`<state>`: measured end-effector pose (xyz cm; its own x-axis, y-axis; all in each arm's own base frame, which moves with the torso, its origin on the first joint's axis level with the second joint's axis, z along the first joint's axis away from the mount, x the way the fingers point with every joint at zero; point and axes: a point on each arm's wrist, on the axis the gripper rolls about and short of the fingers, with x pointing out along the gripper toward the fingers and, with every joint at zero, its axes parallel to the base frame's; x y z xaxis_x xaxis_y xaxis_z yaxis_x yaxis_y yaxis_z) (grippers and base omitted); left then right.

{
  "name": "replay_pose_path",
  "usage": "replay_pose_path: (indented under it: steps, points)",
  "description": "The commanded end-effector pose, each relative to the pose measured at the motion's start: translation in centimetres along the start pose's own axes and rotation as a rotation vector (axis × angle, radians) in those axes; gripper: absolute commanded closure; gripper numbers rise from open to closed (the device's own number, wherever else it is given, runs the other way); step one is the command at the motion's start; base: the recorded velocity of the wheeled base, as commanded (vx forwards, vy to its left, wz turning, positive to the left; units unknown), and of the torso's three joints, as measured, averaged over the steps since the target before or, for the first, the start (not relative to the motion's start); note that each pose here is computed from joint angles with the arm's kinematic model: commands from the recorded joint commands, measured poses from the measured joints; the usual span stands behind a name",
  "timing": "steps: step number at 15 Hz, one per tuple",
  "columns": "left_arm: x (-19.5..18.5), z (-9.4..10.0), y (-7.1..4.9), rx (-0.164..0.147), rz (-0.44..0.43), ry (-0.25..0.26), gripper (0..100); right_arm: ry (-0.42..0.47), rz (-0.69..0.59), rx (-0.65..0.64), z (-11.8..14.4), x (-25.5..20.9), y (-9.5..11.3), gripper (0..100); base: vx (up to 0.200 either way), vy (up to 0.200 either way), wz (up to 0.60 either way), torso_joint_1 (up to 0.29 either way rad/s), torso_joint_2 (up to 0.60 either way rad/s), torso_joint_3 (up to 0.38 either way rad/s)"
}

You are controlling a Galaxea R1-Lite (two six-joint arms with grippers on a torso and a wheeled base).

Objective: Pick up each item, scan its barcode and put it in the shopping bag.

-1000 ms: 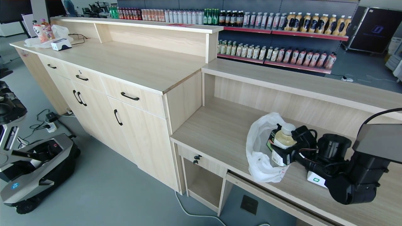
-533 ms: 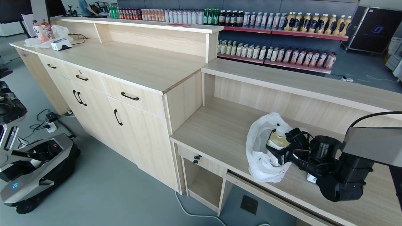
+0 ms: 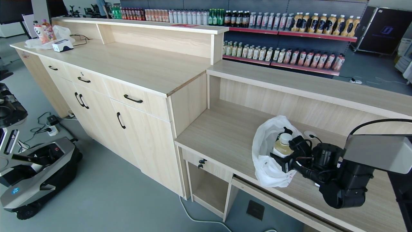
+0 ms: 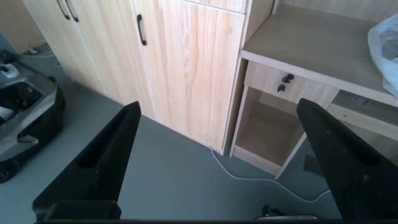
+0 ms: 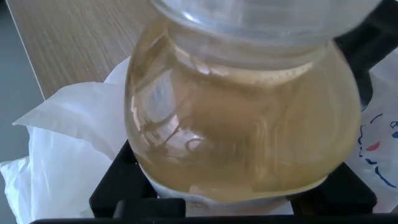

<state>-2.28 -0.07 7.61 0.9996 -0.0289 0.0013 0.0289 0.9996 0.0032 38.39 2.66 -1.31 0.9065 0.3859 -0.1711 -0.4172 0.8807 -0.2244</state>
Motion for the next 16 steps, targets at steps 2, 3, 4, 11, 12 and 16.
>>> replay_pose_path:
  steps: [2, 3, 4, 11, 12, 16]
  points:
    - [0.0, 0.0, 0.0, 0.000, 0.000, 0.000, 0, 0.009, 0.003, 0.003, -0.4, 0.0, 0.1, 100, 0.000, 0.000, 0.00, 0.000, 0.00, 0.000]
    - [0.0, 0.0, 0.0, 0.000, 0.000, 0.000, 0, 0.012, 0.004, 0.004, -0.5, 0.0, 0.2, 100, 0.000, 0.000, 0.00, 0.000, 0.00, 0.000]
    - [0.0, 0.0, 0.0, 0.000, 0.000, 0.000, 0, 0.014, 0.003, 0.004, -0.6, 0.0, 0.1, 100, 0.000, 0.000, 0.00, 0.000, 0.00, 0.000]
    - [0.0, 0.0, 0.0, 0.000, 0.000, 0.000, 0, -0.066, -0.029, -0.014, 3.1, -0.9, -1.1, 0, 0.000, 0.000, 0.00, 0.000, 0.00, 0.000]
    - [0.0, 0.0, 0.0, 0.000, 0.000, 0.000, 0, -0.071, -0.017, -0.007, 5.4, -2.1, -1.3, 0, 0.000, 0.000, 0.00, 0.000, 0.00, 0.000]
    - [0.0, 0.0, 0.0, 0.000, 0.000, 0.000, 0, -0.071, -0.021, -0.012, 13.1, -7.2, -1.6, 0, 0.000, 0.000, 0.00, 0.000, 0.00, 0.000]
